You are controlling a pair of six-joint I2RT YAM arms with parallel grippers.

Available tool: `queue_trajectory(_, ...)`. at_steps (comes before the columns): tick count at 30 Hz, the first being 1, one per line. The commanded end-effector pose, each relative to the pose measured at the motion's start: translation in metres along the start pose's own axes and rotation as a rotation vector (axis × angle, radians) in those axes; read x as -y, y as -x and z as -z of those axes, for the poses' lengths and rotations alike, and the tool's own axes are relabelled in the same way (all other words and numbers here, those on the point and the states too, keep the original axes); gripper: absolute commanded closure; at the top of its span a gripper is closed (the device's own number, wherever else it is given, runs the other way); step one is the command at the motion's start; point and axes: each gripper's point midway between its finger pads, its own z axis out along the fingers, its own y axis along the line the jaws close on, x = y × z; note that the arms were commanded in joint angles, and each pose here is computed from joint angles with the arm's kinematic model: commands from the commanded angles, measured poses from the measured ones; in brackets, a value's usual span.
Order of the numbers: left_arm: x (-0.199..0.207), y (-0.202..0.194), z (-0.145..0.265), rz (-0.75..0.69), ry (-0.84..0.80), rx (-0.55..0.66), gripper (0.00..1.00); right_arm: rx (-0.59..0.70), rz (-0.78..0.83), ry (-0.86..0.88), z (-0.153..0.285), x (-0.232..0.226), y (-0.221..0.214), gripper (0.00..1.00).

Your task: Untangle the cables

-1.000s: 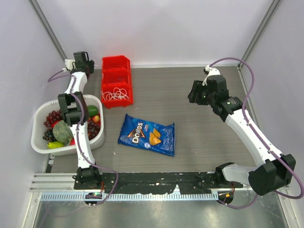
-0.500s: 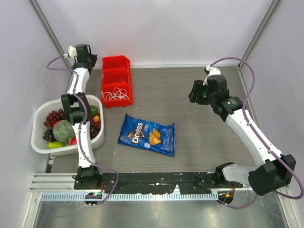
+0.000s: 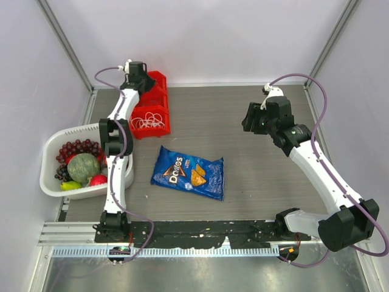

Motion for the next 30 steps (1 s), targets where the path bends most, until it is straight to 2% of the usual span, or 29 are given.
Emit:
queue_trajectory(1,-0.01,0.02,-0.008,0.088,-0.003,0.026,1.0,0.061,0.008,-0.009,0.013,0.003,0.014,0.4)
queue_trajectory(5,-0.024,0.04,-0.02,0.193,0.006,0.098,1.0,0.058,0.005,-0.015,0.012,0.006,0.013,0.4)
queue_trajectory(14,-0.019,0.048,-0.027,0.386,-0.031,0.135,0.99,0.045,-0.004,-0.015,0.006,0.004,0.012,0.4)
queue_trajectory(16,-0.015,0.054,-0.024,0.411,-0.047,0.155,0.88,0.046,-0.005,-0.013,0.004,0.004,0.013,0.4)
queue_trajectory(18,-0.008,0.062,-0.017,0.408,-0.052,0.17,0.82,0.045,-0.004,-0.011,0.004,0.003,0.013,0.4)
queue_trajectory(20,-0.004,0.069,-0.009,0.395,-0.046,0.181,0.67,0.047,-0.005,-0.012,0.004,0.003,0.014,0.4)
queue_trajectory(23,0.001,0.075,0.004,0.382,-0.035,0.182,0.54,0.054,-0.007,-0.008,0.005,0.003,0.016,0.4)
queue_trajectory(26,0.004,0.073,0.017,0.372,-0.022,0.156,0.46,0.064,-0.01,0.0,0.007,0.001,0.019,0.4)
queue_trajectory(30,0.002,0.069,0.037,0.358,0.039,0.113,0.43,0.08,-0.016,0.014,0.011,-0.002,0.022,0.4)
